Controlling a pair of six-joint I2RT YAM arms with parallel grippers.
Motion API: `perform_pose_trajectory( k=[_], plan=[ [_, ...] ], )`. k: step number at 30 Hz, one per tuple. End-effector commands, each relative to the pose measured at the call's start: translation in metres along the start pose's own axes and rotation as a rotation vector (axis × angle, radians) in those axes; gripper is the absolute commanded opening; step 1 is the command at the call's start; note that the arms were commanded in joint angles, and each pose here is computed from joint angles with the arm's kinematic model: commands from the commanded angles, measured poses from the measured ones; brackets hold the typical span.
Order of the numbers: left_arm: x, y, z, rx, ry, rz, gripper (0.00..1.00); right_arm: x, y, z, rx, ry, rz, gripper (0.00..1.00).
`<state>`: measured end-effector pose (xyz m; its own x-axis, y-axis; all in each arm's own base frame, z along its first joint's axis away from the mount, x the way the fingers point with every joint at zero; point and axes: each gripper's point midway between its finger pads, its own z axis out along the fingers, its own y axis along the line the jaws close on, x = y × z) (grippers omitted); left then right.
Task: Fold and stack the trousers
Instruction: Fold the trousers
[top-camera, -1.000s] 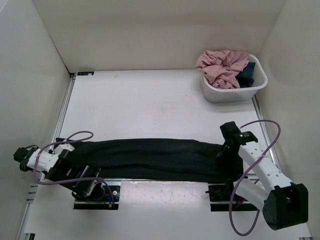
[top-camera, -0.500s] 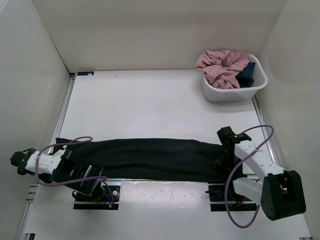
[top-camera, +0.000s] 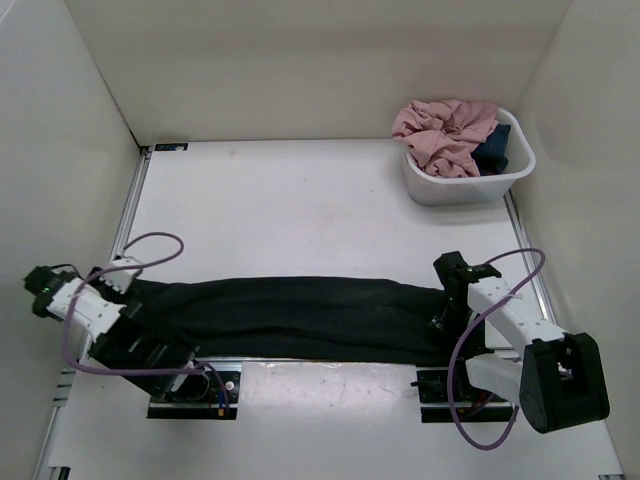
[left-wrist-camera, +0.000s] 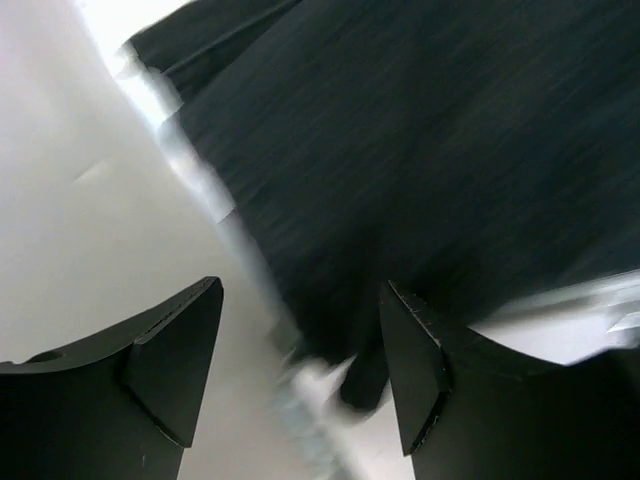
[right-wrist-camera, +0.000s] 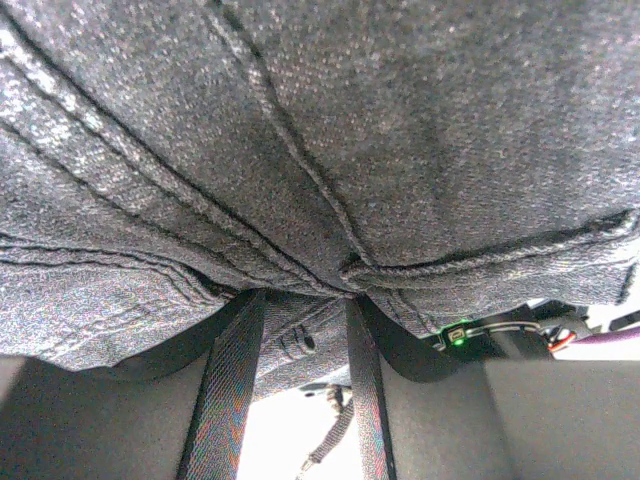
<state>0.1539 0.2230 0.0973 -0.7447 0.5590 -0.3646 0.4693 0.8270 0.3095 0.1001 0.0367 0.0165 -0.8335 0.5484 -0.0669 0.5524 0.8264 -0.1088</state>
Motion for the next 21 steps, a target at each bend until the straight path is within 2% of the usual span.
perform_pose_trajectory(
  k=[1, 5, 7, 12, 16, 17, 21],
  plan=[
    [-0.025, 0.012, 0.01, -0.153, -0.075, -0.04, 0.75, -0.012, 0.01, -0.001, -0.03, -0.034, -0.005, 0.44],
    [-0.044, 0.02, 0.017, -0.178, -0.149, -0.184, 0.75, -0.011, 0.015, -0.001, -0.042, -0.016, -0.015, 0.44],
    [-0.05, 0.031, 0.023, -0.205, -0.17, -0.205, 0.75, -0.013, 0.017, -0.001, -0.048, -0.022, -0.014, 0.44],
    [-0.049, 0.031, 0.051, -0.196, -0.063, -0.25, 0.75, -0.015, 0.021, -0.002, -0.061, -0.022, -0.024, 0.44],
    [-0.027, 0.02, 0.079, -0.123, 0.061, -0.277, 0.74, -0.01, 0.003, -0.002, 0.023, -0.014, -0.005, 0.44],
    [-0.024, 0.019, 0.082, -0.117, 0.076, -0.28, 0.74, -0.011, 0.001, -0.004, 0.023, -0.028, 0.006, 0.53],
    [-0.016, 0.011, 0.09, -0.082, 0.118, -0.234, 0.75, -0.026, 0.001, -0.014, 0.013, -0.12, 0.062, 0.63]
  ],
)
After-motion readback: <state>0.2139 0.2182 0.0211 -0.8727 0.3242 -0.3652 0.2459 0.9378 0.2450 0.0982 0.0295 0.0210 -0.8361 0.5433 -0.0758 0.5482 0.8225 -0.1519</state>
